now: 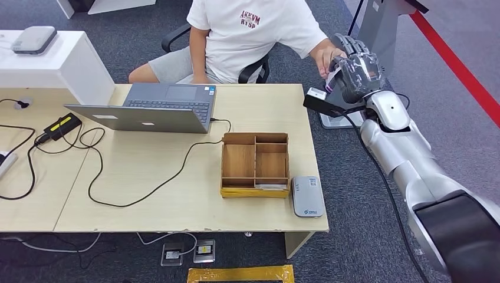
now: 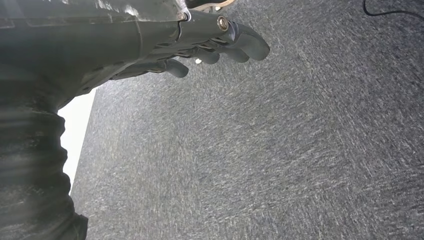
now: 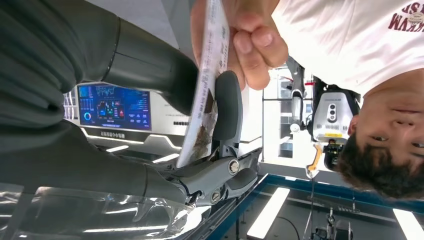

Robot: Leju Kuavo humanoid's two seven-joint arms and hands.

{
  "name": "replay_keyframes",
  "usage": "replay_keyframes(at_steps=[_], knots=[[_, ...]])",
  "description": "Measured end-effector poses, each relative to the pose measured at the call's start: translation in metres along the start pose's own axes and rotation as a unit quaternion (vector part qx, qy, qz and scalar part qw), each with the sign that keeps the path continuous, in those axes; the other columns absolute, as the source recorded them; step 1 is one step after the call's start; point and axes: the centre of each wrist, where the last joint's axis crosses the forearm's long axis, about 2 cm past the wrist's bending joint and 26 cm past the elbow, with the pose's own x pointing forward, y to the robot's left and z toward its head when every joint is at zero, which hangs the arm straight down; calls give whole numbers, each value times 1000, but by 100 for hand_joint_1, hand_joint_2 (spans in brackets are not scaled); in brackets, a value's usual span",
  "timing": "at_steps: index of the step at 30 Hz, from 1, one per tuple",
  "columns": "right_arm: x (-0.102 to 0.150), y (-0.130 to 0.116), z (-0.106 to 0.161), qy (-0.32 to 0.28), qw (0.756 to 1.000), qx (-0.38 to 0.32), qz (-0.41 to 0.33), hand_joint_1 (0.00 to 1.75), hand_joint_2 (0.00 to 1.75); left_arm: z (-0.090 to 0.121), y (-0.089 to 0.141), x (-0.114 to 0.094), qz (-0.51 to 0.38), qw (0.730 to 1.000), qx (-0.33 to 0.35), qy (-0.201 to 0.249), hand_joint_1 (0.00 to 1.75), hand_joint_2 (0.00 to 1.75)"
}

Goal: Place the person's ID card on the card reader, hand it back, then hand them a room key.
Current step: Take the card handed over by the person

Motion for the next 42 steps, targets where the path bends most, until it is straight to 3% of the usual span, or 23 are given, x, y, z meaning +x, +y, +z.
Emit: replay_keyframes(at_steps=[24,34,42], knots=[[5,8,8,0,996,6,-90,175,175,1,-1,0,14,1000,5,4,0,175],[8,50,69,18,989,68,-131,175,175,2,-5,-2,23,1000,8,16,0,175],[18,64,107,5,988,80,-131,175,175,3,-6,-3,27,999,14,22,0,175]])
